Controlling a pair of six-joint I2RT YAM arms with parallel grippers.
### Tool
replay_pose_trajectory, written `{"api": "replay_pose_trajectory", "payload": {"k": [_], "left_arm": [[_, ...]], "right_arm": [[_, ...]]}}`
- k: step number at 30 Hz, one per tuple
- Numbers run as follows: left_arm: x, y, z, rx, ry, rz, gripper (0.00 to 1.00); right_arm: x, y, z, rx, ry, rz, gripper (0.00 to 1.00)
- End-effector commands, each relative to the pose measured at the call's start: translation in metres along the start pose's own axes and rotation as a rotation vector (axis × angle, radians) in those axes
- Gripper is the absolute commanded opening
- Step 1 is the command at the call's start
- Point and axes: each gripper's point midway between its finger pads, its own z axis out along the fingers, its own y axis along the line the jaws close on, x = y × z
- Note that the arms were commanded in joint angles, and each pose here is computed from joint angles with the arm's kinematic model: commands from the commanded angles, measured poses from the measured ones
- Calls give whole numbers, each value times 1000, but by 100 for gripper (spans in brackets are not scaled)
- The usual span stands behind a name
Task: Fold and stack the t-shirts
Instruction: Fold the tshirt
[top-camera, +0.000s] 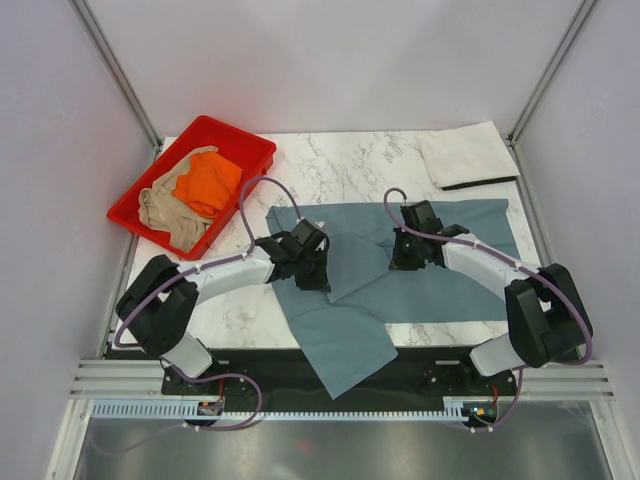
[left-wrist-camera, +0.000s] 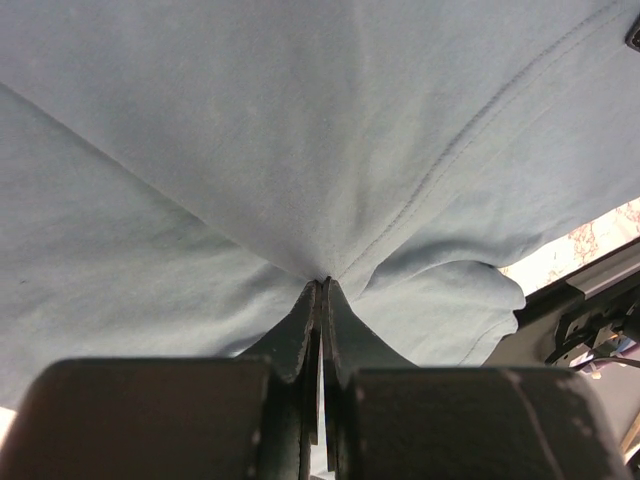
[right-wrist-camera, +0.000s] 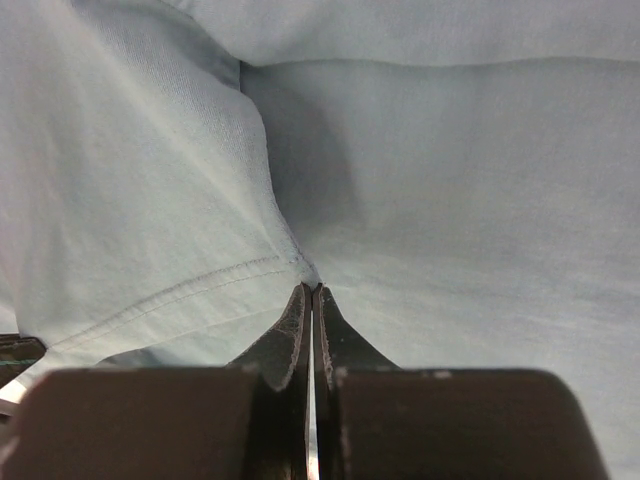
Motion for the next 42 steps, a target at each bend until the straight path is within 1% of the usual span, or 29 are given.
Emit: {"api": "replay_pose_trajectory", "payload": {"k": [1,6,10,13,18,19,20,21,22,23,25,26,28,29,30,31,32,34,37,40,41,42], "left_arm": [[-8,-5,-17,1,-47,-25,2],[1,3,-16,-26,-12,-15,2],[14,7,-5,-32,51,-8,2],[19,12,-2,-44,67,-3,2],[21,18,-2,-64,66,4,2],[21,19,-2,-71,68,2,2],[20,19,-3,-68,66,9,4],[19,17,-4,-65,64,14,8],[19,18,-5,-68,68,19,20],[16,14,-9,-59,56,33,25],[12,11,-15,-47,36,54,31],[9,8,-19,-31,26,84,32],[6,-5,-33,23,-4,160,33],[11,-13,-37,44,-13,257,34],[15,-19,-43,63,-24,311,34],[16,-27,-54,83,-61,366,34],[32,-37,-59,114,-59,463,34],[47,-51,-72,174,-78,543,34],[95,-67,-82,255,-50,723,34],[128,-63,-78,270,-11,795,35],[148,-59,-75,279,26,824,35],[157,-60,-75,290,41,838,35]], "right_arm": [[-5,7,-12,-20,-25,13,0],[4,7,-9,-39,2,18,0],[10,6,-2,-36,27,28,0],[17,4,2,-32,49,40,0],[21,0,3,-16,51,62,1],[22,-1,3,-11,55,71,4],[22,0,3,-8,56,90,12],[22,0,3,-7,57,99,16],[23,0,2,-2,61,107,20],[20,1,0,1,51,117,28],[15,1,-6,14,39,129,32],[11,2,-11,16,20,135,35],[1,-3,-21,67,-18,177,37],[-6,-6,-29,86,-50,197,38],[-13,-10,-34,113,-79,227,38],[-19,-12,-43,129,-93,244,39],[-29,-16,-51,133,-122,273,40],[-45,-19,-65,128,-163,308,41],[-73,-45,-86,131,-233,393,42],[-85,-60,-98,123,-249,416,41],[-88,-67,-102,117,-255,439,42],[-88,-72,-104,119,-255,445,42]]}}
